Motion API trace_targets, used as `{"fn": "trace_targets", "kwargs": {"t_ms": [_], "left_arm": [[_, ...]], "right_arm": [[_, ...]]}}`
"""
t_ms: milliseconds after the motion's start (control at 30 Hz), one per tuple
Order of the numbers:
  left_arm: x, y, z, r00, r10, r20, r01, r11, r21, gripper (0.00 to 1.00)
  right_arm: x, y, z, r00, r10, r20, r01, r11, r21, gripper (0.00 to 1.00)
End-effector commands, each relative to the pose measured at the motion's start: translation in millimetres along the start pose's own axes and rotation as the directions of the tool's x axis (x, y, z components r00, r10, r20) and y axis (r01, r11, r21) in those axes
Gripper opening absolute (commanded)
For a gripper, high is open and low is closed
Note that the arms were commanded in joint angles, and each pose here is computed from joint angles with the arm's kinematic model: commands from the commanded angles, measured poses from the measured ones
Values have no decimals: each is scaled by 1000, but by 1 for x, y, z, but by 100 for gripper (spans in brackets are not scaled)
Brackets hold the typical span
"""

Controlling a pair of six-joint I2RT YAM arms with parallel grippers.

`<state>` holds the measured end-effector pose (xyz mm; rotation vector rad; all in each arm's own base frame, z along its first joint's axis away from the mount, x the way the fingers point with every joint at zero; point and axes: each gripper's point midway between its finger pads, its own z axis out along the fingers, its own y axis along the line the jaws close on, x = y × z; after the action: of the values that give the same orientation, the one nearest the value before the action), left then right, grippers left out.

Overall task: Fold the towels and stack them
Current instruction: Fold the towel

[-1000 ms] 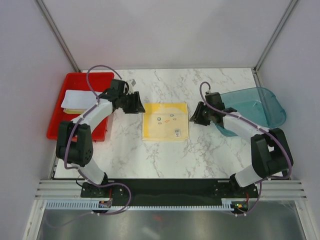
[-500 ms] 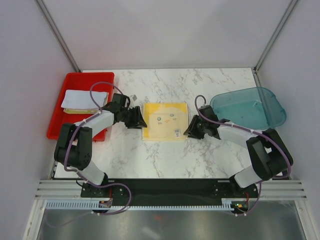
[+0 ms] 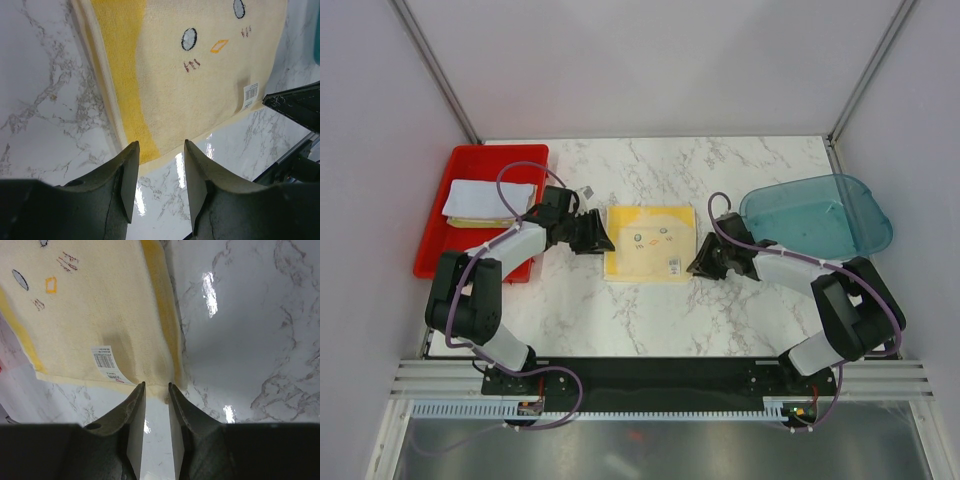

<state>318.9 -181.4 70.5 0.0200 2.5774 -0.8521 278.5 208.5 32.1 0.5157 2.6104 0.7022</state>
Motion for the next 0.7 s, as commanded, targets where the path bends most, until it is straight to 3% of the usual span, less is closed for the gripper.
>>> {"fn": "trace_targets", "kwargs": {"t_ms": [0,333,667], "left_arm": [[-10,-12,-7,999,5,48,-6,1000,24,48],[-30,-16,-3,998,3,65,-5,1000,19,49],[-26,-11,2,999,1,48,-2,1000,8,48]], "right_arm": [[-1,-4,0,1000,-1,20,0,1000,25,33],[-6,-3,-10,999,-20,34,19,999,49,36],[1,2,-1,1000,3,8,-3,1000,27,37]]}}
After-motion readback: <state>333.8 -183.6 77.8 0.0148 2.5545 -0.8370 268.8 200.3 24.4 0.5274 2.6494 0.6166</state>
